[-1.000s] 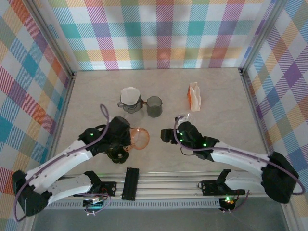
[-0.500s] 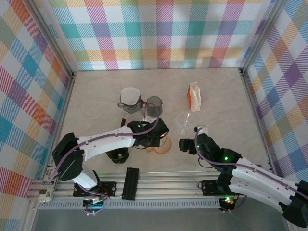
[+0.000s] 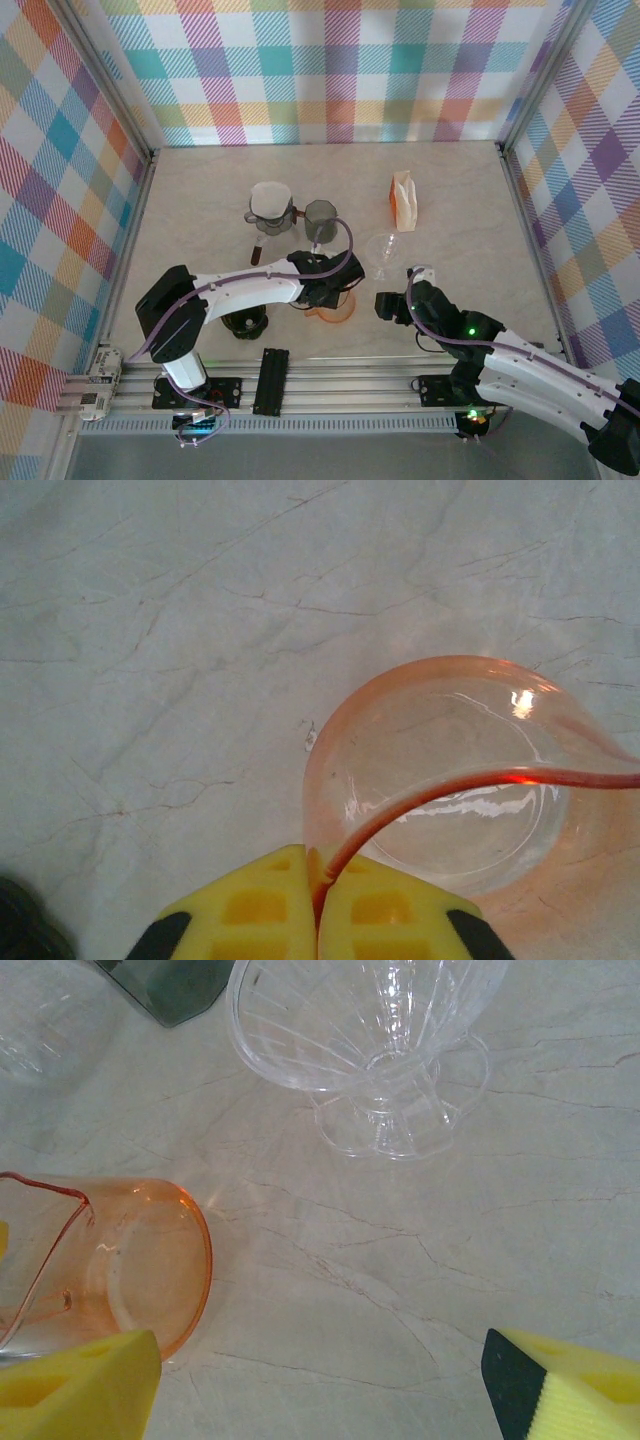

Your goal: Place the coffee filter in the dripper

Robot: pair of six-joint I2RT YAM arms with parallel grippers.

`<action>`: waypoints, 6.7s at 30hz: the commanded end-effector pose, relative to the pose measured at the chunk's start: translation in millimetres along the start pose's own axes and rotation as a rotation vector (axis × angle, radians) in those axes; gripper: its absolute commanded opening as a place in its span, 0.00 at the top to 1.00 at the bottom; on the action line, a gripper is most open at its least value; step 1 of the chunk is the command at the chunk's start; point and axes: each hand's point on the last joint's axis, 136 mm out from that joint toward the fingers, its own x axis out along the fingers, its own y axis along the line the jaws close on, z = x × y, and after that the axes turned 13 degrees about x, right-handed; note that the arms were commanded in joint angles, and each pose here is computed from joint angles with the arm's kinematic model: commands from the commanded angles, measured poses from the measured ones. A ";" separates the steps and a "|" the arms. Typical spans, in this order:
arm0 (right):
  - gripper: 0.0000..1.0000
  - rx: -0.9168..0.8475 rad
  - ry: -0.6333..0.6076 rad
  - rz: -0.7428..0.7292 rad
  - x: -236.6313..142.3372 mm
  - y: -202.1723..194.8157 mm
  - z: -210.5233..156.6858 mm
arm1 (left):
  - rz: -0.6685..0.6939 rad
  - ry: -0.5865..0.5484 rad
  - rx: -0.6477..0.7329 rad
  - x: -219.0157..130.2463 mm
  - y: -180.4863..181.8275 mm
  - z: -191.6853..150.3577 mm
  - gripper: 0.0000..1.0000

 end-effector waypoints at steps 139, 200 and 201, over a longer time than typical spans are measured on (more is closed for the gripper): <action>0.12 0.056 -0.010 -0.029 -6.7 -18.3 -4.3 | -0.515 -0.002 -0.264 -82.4 21.5 21.5 1.00; 0.63 -0.091 0.003 -0.378 153.9 -3.3 235.2 | -0.420 -0.424 -0.389 -81.0 82.4 -9.3 0.00; 0.64 -0.090 0.001 -0.387 156.6 -4.3 237.0 | -0.419 -0.420 -0.387 -79.7 81.9 -9.5 0.00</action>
